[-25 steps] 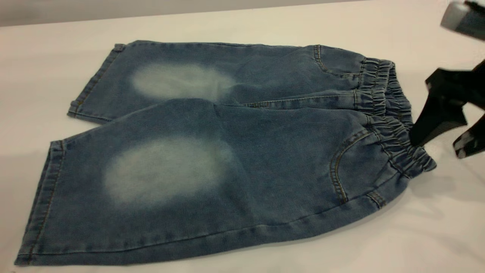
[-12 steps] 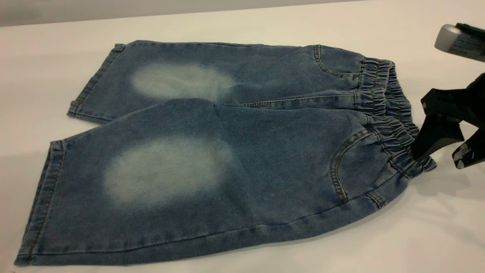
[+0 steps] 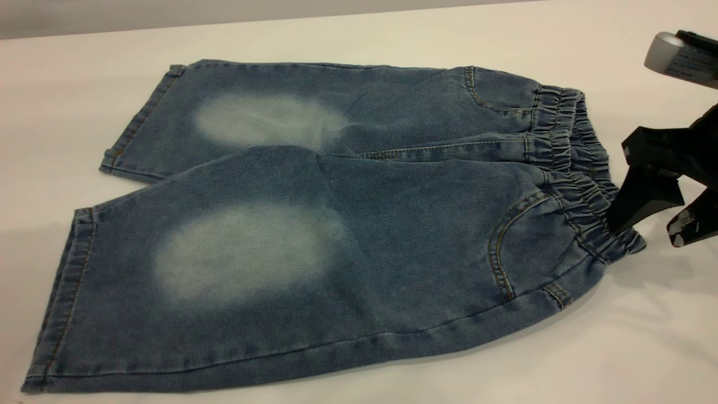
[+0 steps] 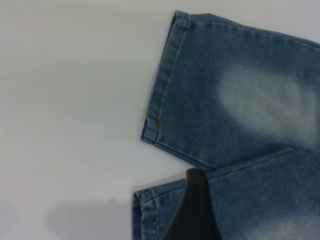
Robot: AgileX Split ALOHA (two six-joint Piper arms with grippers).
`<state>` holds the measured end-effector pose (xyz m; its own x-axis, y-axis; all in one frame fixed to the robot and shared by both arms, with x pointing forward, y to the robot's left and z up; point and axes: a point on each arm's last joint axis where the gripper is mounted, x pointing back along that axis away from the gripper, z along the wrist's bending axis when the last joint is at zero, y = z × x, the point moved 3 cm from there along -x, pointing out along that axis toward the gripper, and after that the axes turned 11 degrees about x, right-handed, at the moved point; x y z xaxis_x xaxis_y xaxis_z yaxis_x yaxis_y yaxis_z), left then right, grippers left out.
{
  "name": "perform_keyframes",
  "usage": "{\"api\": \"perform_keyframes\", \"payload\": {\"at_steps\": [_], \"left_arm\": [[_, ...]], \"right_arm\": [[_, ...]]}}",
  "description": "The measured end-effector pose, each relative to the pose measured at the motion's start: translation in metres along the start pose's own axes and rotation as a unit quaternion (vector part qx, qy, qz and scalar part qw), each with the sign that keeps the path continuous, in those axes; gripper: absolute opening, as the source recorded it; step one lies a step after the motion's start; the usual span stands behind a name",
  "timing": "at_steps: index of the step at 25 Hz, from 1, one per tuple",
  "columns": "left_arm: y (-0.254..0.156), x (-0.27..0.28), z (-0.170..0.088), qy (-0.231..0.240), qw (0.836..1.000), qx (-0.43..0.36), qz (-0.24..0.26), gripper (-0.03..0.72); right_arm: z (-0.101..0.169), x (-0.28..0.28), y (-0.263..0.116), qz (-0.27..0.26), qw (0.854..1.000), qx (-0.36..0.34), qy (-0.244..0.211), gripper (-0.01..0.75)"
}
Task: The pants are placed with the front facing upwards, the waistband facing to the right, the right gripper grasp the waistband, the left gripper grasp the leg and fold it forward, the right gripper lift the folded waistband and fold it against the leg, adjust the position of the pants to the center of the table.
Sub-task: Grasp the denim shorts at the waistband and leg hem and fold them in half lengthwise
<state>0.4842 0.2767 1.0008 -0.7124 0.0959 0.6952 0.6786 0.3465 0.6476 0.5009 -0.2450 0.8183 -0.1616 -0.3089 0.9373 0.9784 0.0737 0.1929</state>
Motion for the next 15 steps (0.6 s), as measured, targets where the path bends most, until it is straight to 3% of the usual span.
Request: {"api": "perform_keyframes", "payload": {"at_steps": [15], "left_arm": [[0.000, 0.000, 0.000, 0.000, 1.000, -0.001, 0.000, 0.540]], "right_arm": [[0.002, -0.020, -0.005, 0.011, 0.999, -0.007, 0.034, 0.451]]}}
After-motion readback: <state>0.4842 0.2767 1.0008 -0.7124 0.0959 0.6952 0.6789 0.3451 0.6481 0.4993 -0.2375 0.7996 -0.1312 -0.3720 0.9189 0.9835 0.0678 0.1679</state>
